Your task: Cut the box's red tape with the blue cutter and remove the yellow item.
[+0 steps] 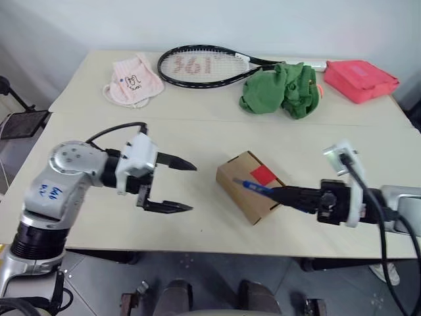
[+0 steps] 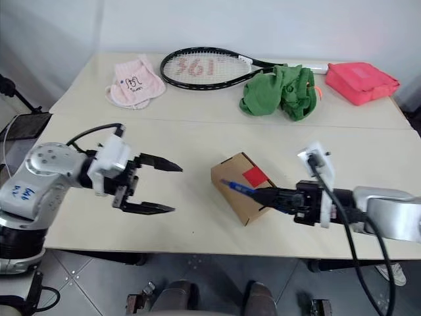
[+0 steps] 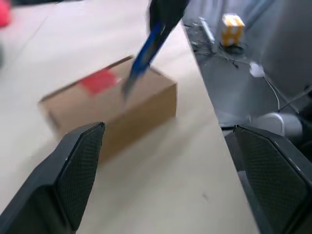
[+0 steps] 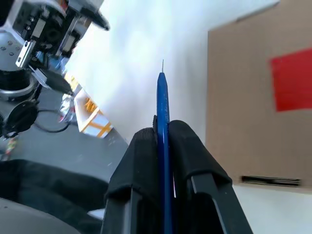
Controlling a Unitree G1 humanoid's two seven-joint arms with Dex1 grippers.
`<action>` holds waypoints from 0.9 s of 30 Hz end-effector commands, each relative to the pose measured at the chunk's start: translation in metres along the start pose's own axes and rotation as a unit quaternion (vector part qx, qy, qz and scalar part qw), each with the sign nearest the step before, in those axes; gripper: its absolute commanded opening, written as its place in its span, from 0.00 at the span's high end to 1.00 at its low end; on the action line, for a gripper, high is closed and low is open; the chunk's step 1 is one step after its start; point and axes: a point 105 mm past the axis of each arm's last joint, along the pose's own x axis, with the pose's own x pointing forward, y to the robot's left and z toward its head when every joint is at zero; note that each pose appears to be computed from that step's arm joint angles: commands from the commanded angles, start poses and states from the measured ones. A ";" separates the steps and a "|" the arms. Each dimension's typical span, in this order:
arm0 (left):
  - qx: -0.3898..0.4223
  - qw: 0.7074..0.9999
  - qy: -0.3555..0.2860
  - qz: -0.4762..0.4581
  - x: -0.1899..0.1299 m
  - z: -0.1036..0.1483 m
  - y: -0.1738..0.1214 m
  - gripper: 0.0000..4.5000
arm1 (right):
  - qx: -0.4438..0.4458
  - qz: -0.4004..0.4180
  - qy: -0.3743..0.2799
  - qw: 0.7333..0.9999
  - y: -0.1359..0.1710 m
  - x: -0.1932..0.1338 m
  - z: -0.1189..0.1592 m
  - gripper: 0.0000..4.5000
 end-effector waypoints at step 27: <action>-0.030 0.998 0.020 0.050 0.134 -0.014 0.050 1.00 | -0.167 -0.260 -0.049 0.950 -0.017 -0.058 0.045 0.98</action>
